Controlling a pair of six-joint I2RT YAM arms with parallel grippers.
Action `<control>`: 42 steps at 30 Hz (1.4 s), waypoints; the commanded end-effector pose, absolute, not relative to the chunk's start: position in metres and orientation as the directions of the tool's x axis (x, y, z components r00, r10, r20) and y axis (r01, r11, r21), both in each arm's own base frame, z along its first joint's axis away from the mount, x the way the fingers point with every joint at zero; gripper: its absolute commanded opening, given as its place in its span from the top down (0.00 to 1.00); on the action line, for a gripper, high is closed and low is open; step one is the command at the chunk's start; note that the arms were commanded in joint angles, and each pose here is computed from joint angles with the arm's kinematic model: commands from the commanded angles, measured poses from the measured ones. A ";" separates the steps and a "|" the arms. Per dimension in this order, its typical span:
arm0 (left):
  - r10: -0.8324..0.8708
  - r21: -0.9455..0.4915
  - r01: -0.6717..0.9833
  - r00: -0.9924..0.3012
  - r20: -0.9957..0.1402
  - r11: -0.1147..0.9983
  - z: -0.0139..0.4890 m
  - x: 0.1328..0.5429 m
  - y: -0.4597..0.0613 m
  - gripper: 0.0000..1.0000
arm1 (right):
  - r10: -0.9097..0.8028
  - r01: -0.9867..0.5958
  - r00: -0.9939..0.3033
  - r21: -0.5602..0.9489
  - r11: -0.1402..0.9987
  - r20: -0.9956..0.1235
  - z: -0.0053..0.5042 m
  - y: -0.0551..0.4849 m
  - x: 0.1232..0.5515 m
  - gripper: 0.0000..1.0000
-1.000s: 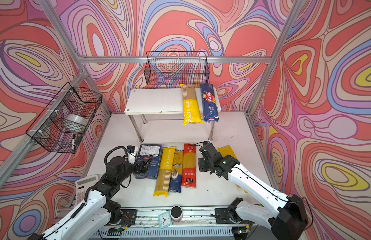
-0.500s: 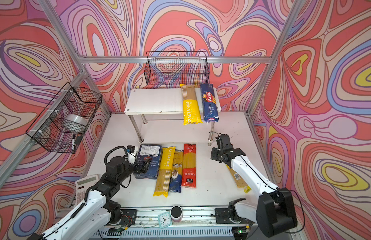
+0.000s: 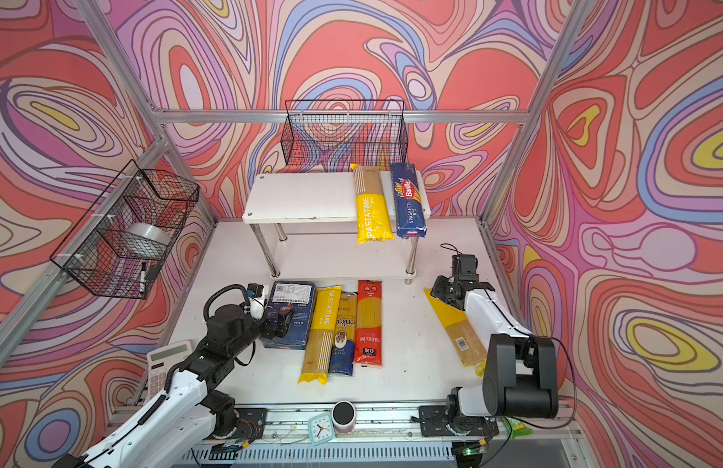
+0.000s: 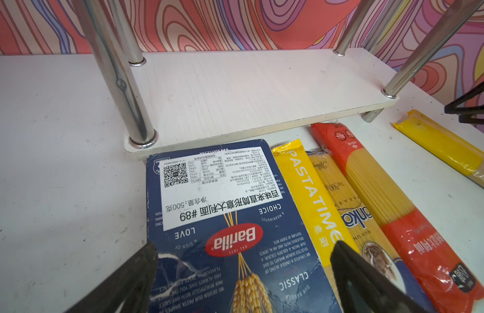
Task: Arrange pasta packages on shelves
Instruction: Move the pasta bag to the middle-right of the table.
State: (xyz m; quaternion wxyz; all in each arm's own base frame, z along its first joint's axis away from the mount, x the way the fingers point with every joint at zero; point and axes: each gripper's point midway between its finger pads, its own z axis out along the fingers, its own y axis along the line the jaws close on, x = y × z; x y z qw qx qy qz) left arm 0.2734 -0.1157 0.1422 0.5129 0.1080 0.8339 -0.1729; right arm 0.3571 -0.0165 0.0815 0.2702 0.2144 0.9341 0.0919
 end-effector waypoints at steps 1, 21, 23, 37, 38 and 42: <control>0.010 -0.168 0.368 -0.436 -0.900 0.914 0.153 0.276 -0.118 0.00 | 0.495 0.363 -0.725 0.345 0.865 -0.479 0.087 -0.022 0.371 0.38; 0.010 -0.168 0.366 -0.440 -0.898 0.915 0.152 0.276 -0.118 0.00 | 0.617 0.530 -0.657 0.318 0.787 -0.432 0.065 -0.068 0.329 0.37; 0.010 -0.167 0.366 -0.438 -0.899 0.916 0.153 0.277 -0.118 0.00 | 0.624 0.534 -0.656 0.322 0.781 -0.424 0.062 -0.069 0.327 0.37; 0.010 -0.167 0.370 -0.433 -0.901 0.914 0.154 0.275 -0.118 0.00 | 0.630 0.543 -0.682 0.320 0.777 -0.373 0.050 -0.062 0.309 0.36; 0.010 -0.168 0.369 -0.434 -0.901 0.914 0.153 0.275 -0.118 0.00 | 0.630 0.535 -0.687 0.336 0.776 -0.361 0.048 -0.059 0.309 0.36; 0.008 -0.167 0.364 -0.433 -0.901 0.916 0.153 0.275 -0.117 0.00 | 0.647 0.535 -0.686 0.372 0.759 -0.333 0.043 -0.052 0.311 0.36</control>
